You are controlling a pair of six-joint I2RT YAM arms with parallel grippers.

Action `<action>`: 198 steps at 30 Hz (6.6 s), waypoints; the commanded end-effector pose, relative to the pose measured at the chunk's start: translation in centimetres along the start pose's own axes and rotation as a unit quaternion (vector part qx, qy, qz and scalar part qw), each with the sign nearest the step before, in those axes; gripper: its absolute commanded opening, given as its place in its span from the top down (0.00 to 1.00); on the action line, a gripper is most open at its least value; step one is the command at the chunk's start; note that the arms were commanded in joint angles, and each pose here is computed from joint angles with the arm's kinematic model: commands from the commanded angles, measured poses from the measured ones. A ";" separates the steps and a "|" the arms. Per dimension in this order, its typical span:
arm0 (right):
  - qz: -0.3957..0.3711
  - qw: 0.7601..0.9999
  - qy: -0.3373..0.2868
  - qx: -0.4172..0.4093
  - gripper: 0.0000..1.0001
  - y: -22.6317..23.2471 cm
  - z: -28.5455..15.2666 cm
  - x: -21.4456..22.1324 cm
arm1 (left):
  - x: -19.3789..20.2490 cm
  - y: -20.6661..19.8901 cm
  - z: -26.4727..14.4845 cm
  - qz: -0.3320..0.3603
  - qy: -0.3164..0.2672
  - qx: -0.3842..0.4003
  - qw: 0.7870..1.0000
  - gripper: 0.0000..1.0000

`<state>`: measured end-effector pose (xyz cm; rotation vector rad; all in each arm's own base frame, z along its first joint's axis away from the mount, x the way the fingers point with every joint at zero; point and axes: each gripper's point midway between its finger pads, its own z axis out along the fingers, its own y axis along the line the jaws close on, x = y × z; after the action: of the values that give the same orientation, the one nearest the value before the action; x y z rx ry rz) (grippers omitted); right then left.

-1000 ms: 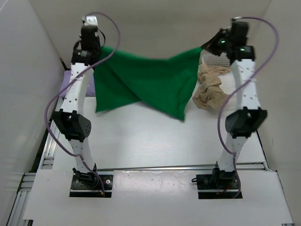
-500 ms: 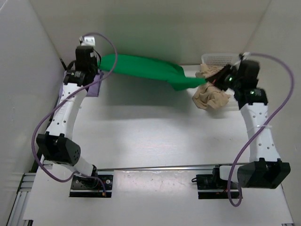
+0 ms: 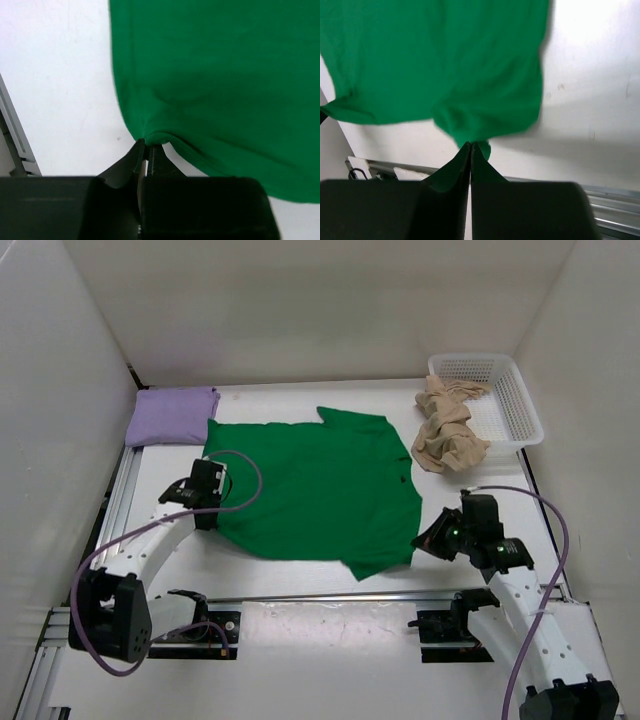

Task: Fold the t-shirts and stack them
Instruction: Fold the flattened tshirt in 1/3 of the way

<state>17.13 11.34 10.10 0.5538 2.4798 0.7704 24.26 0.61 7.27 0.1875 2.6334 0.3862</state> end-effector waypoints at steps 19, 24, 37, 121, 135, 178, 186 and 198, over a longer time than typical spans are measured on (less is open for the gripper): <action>-0.090 0.992 -0.020 0.083 1.00 3.5 4.1 -11.1 | -5.2 1.4 -0.5 -0.040 -0.024 0.005 0.999 0.86; -0.100 0.990 -0.002 0.099 1.00 3.6 6.6 -13.2 | -6.4 1.7 1.8 -0.044 0.007 -0.001 0.999 0.86; -0.112 0.987 0.011 0.119 1.00 3.6 9.3 -16.2 | -4.6 1.9 4.2 -0.039 0.055 -0.013 0.998 0.87; 0.046 0.949 0.274 0.146 0.92 -7.1 3.3 6.2 | 12.1 6.4 1.6 -0.116 0.262 -0.064 0.956 0.41; 0.038 0.948 0.279 0.151 0.90 -7.2 3.9 5.9 | -9.3 -13.9 -13.3 0.212 -0.157 0.133 0.955 0.34; 0.022 0.950 0.263 0.167 0.90 -8.2 4.2 5.5 | -1.7 -38.9 -9.0 0.413 -0.044 0.288 0.863 0.58; 0.022 0.950 0.263 0.167 0.90 -8.2 4.2 5.5 | -3.4 -38.4 -8.8 0.397 -0.051 0.283 0.872 0.90; 0.020 0.950 0.262 0.171 0.90 -8.3 4.2 5.4 | -7.6 -34.6 -7.2 0.335 -0.040 0.280 0.899 0.87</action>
<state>12.51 10.62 1.05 0.6202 3.1568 0.6758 24.41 -35.10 3.13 1.3344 2.4927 -0.1166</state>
